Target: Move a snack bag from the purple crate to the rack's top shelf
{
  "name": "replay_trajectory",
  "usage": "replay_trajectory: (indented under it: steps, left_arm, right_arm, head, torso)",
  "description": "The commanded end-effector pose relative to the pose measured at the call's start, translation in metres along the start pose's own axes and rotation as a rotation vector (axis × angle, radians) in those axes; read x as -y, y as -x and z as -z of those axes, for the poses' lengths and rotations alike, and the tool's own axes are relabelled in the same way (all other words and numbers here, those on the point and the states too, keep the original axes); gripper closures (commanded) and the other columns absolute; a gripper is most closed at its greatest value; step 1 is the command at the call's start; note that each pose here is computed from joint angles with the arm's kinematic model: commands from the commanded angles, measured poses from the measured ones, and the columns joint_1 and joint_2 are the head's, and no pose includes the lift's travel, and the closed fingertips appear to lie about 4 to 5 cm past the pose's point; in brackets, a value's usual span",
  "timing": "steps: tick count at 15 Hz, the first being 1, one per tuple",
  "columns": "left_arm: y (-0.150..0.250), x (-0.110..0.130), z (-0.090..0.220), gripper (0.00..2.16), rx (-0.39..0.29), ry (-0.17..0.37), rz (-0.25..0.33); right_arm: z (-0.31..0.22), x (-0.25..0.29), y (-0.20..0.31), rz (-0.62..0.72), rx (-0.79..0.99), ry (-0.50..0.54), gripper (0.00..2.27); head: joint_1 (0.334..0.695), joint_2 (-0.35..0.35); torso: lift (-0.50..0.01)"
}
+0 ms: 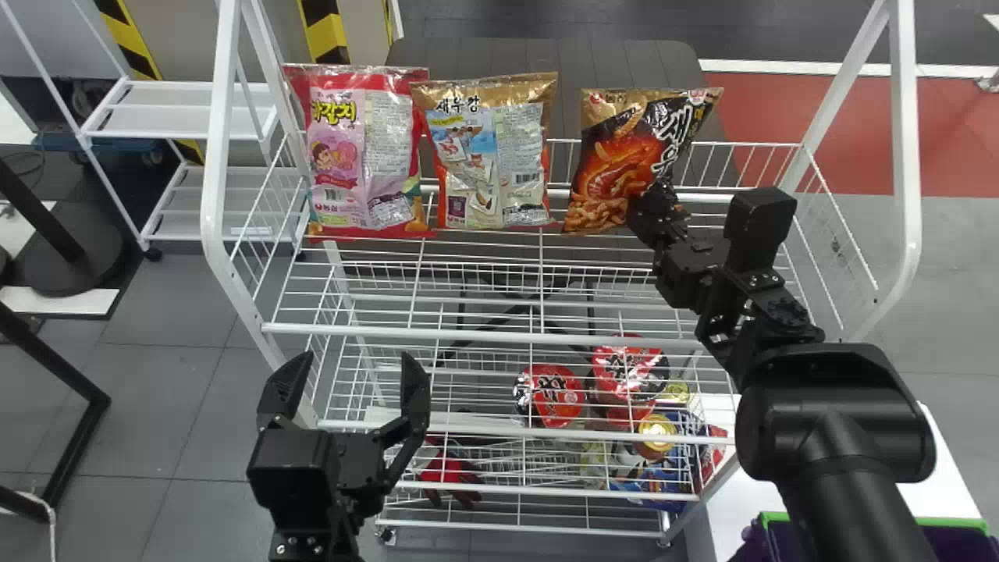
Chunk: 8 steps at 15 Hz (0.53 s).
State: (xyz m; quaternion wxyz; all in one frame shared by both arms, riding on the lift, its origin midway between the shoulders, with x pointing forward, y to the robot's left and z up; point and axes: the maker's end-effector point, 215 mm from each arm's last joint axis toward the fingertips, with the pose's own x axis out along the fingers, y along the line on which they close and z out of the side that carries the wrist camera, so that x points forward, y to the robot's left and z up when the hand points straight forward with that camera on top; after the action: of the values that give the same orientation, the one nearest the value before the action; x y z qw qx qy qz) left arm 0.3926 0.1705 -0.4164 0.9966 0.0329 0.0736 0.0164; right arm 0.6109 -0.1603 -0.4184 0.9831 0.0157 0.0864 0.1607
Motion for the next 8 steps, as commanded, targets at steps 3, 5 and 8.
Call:
replay_trajectory:
  steps: [3, 5, 8]
  left_arm:
    - [0.0004, 0.0006, 0.0006, 0.09, 0.000, 0.002, 0.001]
    - [0.0004, 0.0009, 0.0012, 0.09, -0.002, 0.000, 0.001]
    - [0.0007, 0.0013, 0.0012, 0.09, -0.001, 0.002, 0.001]
  right_arm:
    - [0.0021, -0.0031, -0.0024, -0.004, 0.003, -0.002, 2.21]
    - [0.0017, -0.0017, -0.0018, 0.000, 0.011, 0.000, 2.20]
    - [0.0036, 0.0020, -0.0002, 0.009, 0.024, 0.007, 2.05]
  head:
    - [0.695, 0.013]
    - [0.695, 0.013]
    - [0.695, 0.009]
  torso:
    - [0.001]
    - [0.001]
    - [0.001]
